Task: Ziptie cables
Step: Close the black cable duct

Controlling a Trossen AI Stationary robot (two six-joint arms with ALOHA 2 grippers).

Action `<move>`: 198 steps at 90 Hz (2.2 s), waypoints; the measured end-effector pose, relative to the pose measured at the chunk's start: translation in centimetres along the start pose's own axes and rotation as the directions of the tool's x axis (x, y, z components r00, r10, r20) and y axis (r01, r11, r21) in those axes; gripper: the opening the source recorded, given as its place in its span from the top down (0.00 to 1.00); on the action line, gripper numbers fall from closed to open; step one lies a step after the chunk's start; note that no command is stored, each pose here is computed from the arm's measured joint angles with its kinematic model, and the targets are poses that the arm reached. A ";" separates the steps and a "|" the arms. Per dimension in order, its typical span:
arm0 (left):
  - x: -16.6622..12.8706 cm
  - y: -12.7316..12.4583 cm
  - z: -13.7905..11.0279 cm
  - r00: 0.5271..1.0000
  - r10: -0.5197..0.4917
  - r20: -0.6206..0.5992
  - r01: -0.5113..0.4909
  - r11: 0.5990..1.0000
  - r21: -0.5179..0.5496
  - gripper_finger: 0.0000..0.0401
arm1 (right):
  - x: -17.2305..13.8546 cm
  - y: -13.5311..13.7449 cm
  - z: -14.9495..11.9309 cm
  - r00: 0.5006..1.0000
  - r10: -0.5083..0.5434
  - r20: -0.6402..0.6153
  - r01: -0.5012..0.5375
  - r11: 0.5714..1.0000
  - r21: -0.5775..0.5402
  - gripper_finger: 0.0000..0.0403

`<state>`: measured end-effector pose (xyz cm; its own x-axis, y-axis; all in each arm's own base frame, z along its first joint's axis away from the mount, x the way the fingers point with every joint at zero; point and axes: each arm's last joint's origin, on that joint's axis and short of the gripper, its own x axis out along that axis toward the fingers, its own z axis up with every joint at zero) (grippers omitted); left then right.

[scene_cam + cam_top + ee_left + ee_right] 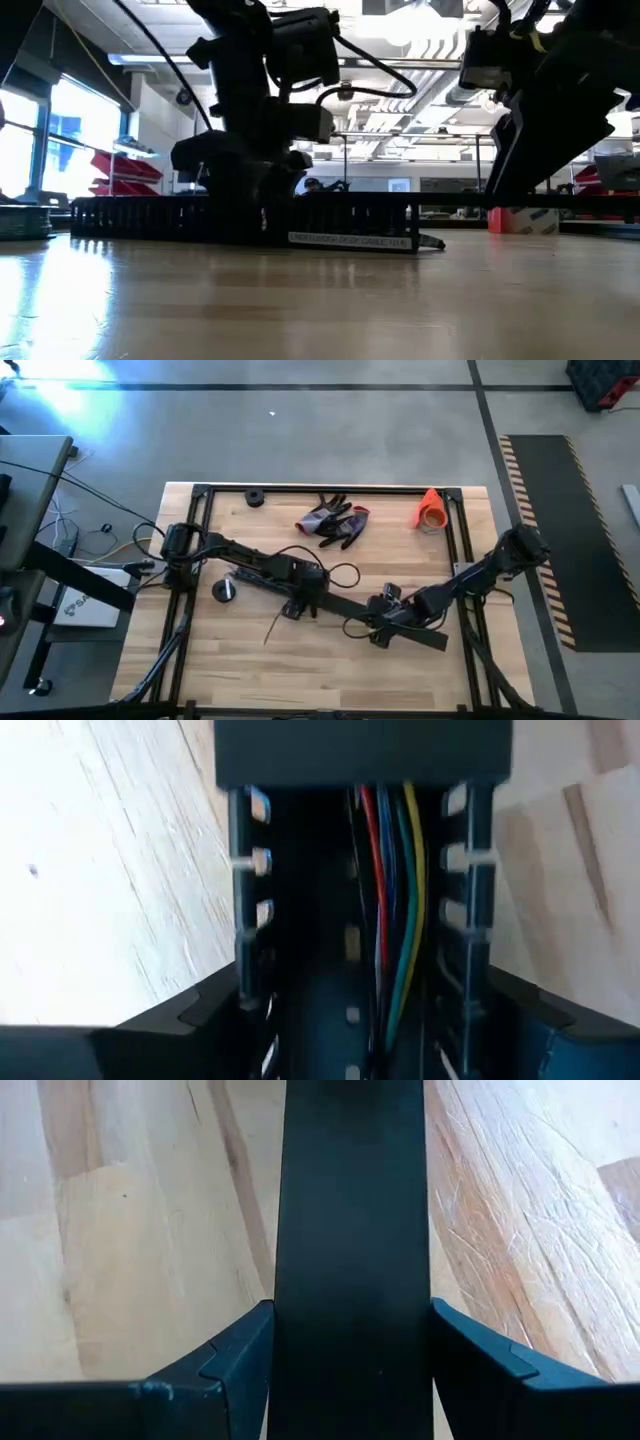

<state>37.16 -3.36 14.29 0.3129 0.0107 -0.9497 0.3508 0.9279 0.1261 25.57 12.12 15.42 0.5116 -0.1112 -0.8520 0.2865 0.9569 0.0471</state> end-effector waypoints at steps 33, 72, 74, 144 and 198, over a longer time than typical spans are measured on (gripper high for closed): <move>0.3 -1.1 0.6 0.996 0.026 0.087 -0.028 1.000 0.014 0.43 | 0.0 0.0 -0.1 1.000 0.008 -0.015 -0.007 1.000 0.001 0.50; 0.3 -0.9 0.8 0.993 0.026 0.115 -0.026 1.000 -0.008 0.36 | 0.0 0.0 -0.1 1.000 0.007 -0.016 -0.007 1.000 -0.001 0.50; 0.3 -0.8 0.8 0.993 0.023 0.117 -0.022 1.000 -0.010 0.35 | 0.0 0.0 -0.1 1.000 0.007 -0.016 -0.007 1.000 -0.001 0.50; 0.1 -1.3 1.7 0.979 0.077 0.190 -0.078 0.997 -0.007 0.33 | -0.4 -0.1 0.7 0.999 0.037 -0.024 -0.038 0.999 -0.022 0.50; -0.8 -1.3 0.5 0.992 0.099 0.075 -0.093 0.992 -0.080 0.34 | -0.3 -1.2 3.2 0.994 0.105 -0.033 -0.106 0.994 -0.027 0.71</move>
<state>36.92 -4.80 15.07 0.4118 0.0747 -0.9082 0.2482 0.9498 0.1907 27.66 10.20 17.29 0.5121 -0.0016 -0.8589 0.2092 0.9701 0.1229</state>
